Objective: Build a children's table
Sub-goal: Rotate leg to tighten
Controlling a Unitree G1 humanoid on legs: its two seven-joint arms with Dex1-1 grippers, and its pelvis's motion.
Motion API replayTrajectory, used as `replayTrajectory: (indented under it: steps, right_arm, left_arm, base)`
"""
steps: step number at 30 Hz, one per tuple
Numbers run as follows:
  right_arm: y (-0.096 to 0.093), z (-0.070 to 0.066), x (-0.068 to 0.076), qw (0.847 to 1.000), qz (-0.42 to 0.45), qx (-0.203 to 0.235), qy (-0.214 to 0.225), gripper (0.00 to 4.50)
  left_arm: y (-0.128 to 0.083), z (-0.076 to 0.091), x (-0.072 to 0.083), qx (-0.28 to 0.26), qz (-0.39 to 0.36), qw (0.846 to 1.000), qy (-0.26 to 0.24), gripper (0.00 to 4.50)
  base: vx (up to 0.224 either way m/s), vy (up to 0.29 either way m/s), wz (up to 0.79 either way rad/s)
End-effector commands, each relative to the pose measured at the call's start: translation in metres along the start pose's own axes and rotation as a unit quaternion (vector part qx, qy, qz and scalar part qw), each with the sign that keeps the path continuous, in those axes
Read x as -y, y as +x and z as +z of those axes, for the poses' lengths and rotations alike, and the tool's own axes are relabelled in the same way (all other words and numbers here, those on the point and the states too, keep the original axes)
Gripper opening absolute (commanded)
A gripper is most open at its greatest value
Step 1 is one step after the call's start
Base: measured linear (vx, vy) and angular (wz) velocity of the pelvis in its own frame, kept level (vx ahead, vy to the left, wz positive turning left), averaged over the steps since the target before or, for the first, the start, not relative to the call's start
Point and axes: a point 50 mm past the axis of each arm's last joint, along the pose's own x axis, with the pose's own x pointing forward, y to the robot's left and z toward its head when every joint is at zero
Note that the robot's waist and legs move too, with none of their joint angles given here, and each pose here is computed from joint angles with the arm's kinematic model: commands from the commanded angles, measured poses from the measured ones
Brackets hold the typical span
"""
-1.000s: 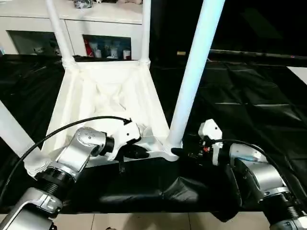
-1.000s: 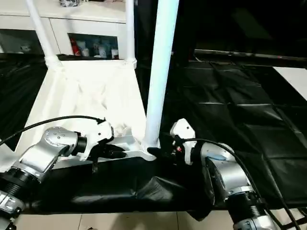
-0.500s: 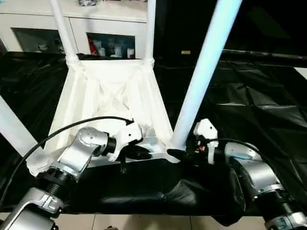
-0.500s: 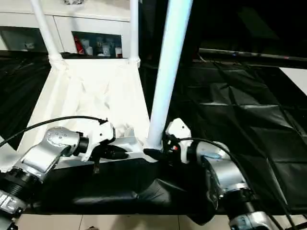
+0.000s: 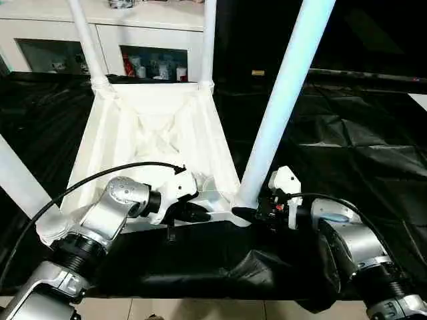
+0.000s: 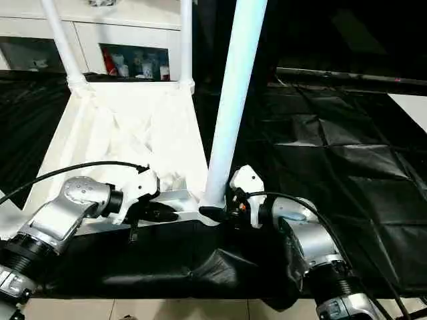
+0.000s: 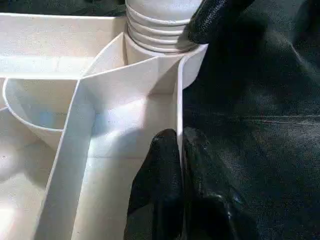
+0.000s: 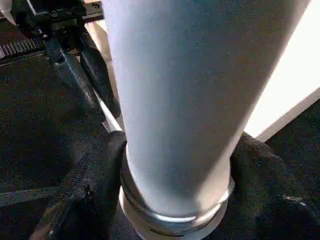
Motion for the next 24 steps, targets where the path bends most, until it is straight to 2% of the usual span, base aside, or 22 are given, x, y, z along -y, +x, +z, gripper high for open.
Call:
replayTrajectory:
  steps: [1, 3, 4, 5, 8, 9, 10, 12, 14, 17, 19, 23, 24]
  right_arm:
    - [0.000, -0.004, 0.006, 0.999, -0.039, -0.005, 0.002, 2.72]
    - [0.005, -0.010, 0.013, 0.993, -0.112, 0.000, 0.023, 2.72]
    - [0.013, -0.017, 0.016, 0.981, -0.187, 0.005, 0.060, 2.72]
    - [0.013, -0.017, 0.016, 0.980, -0.187, 0.005, 0.061, 2.72]
    - [0.027, -0.020, 0.016, 0.964, -0.246, 0.003, 0.097, 2.72]
    - [0.028, -0.021, 0.016, 0.964, -0.249, 0.003, 0.099, 2.72]
    - [0.038, -0.020, 0.016, 0.953, -0.281, 0.002, 0.115, 2.72]
    - [0.051, -0.015, 0.017, 0.945, -0.303, 0.000, 0.123, 2.71]
    - [0.060, -0.011, 0.015, 0.945, -0.304, 0.004, 0.118, 2.71]
    - [0.074, -0.002, 0.006, 0.959, -0.262, 0.025, 0.104, 2.71]
    - [0.076, 0.002, 0.002, 0.965, -0.239, 0.040, 0.099, 3.26]
    - [0.067, 0.008, 0.005, 0.971, -0.208, 0.079, 0.092, 3.76]
    - [0.063, 0.009, 0.007, 0.972, -0.202, 0.083, 0.092, 3.76]
  left_arm:
    - [0.004, -0.018, 0.003, -0.030, 0.016, 0.999, -0.036, 0.00]
    - [0.012, -0.014, -0.004, -0.021, 0.059, 0.997, -0.046, 0.00]
    - [0.023, -0.008, -0.010, -0.014, 0.106, 0.992, -0.061, 0.00]
    - [0.023, -0.008, -0.010, -0.014, 0.106, 0.992, -0.061, 0.00]
    - [0.037, 0.003, -0.017, -0.005, 0.150, 0.985, -0.082, 0.00]
    - [0.038, 0.004, -0.018, -0.005, 0.152, 0.985, -0.083, 0.00]
    - [0.047, 0.010, -0.022, -0.008, 0.180, 0.980, -0.091, 0.00]
    - [0.055, 0.015, -0.027, -0.017, 0.213, 0.973, -0.093, 0.00]
    - [0.060, 0.017, -0.028, -0.025, 0.227, 0.969, -0.090, 0.00]
    - [0.064, 0.016, -0.029, -0.038, 0.235, 0.968, -0.080, 0.00]
    - [0.064, 0.016, -0.029, -0.035, 0.231, 0.969, -0.079, 0.00]
    - [0.057, 0.012, -0.029, -0.028, 0.212, 0.974, -0.070, 0.00]
    - [0.055, 0.011, -0.029, -0.026, 0.205, 0.976, -0.063, 0.00]
  base:
    - [0.000, 0.000, 0.00]
    - [0.000, 0.000, 0.00]
    - [0.000, 0.000, 0.00]
    - [0.000, 0.000, 0.00]
    - [0.000, 0.000, 0.00]
    - [0.000, 0.000, 0.00]
    - [0.000, 0.000, 0.00]
    - [0.000, 0.000, 0.00]
    - [0.000, 0.000, 0.00]
    - [0.000, 0.000, 0.00]
    - [0.000, 0.000, 0.00]
    - [0.000, 0.000, 0.00]
    - [0.000, 0.000, 0.00]
